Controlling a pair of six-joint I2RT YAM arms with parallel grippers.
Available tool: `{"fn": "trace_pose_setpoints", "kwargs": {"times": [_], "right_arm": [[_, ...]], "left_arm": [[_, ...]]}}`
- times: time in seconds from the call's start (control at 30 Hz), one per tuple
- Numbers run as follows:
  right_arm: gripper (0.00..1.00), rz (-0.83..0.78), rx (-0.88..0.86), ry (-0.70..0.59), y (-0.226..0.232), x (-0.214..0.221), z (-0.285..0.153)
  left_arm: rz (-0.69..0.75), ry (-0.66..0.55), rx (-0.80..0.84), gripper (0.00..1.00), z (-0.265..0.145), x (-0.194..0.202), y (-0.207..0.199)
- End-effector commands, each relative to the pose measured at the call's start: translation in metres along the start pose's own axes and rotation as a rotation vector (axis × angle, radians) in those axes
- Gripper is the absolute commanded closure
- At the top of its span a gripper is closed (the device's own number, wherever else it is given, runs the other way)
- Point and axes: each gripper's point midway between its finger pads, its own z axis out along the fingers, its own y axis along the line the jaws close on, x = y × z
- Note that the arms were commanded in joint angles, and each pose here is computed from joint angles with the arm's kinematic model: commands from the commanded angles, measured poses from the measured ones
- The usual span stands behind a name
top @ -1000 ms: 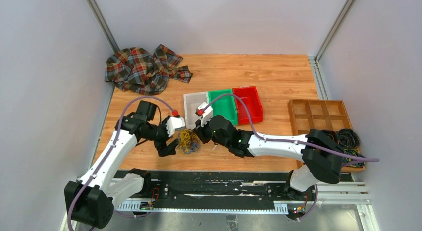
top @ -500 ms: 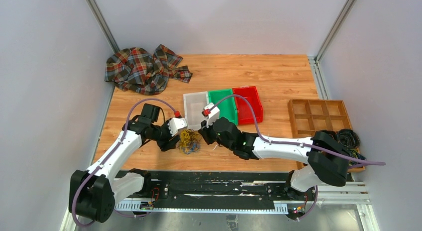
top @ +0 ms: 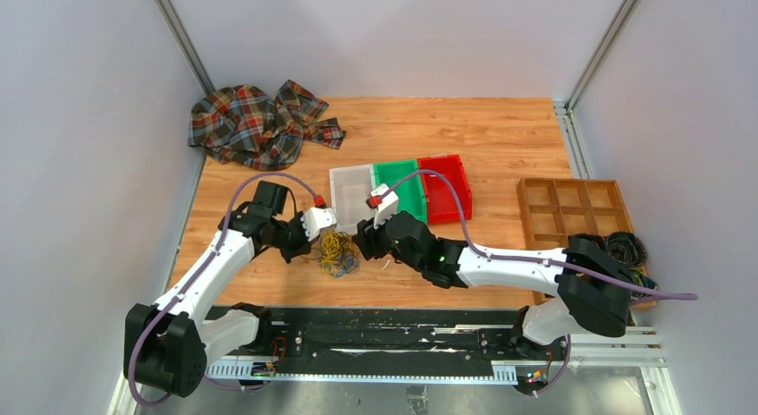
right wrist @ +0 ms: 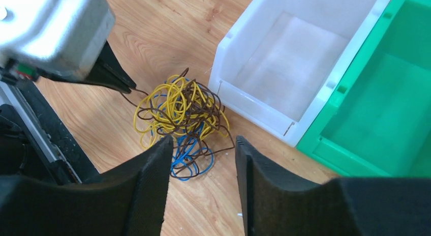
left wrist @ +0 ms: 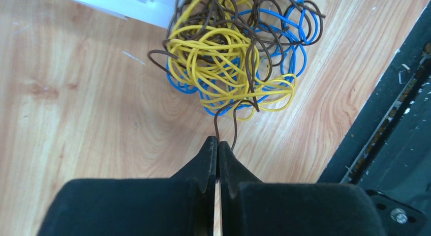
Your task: Untangle the cables
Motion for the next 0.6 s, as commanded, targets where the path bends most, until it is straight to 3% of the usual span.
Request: {"fn": "trace_pose_setpoints", "kwargs": {"times": [0.0,0.23,0.57], "right_arm": [[0.48,-0.012,-0.044,-0.104,0.013,-0.027,-0.005],[0.43,-0.067,-0.138,-0.256,0.048,-0.068,-0.003],[0.42,-0.044,-0.231,-0.336,0.077,-0.096,-0.003]], "left_arm": [[0.019,-0.057,-0.062,0.99,-0.042,-0.046,0.015],[-0.067,-0.199,-0.006,0.99,-0.101,-0.103,-0.010],[-0.113,-0.244,0.043,0.99,-0.116,-0.122,-0.028]]}}
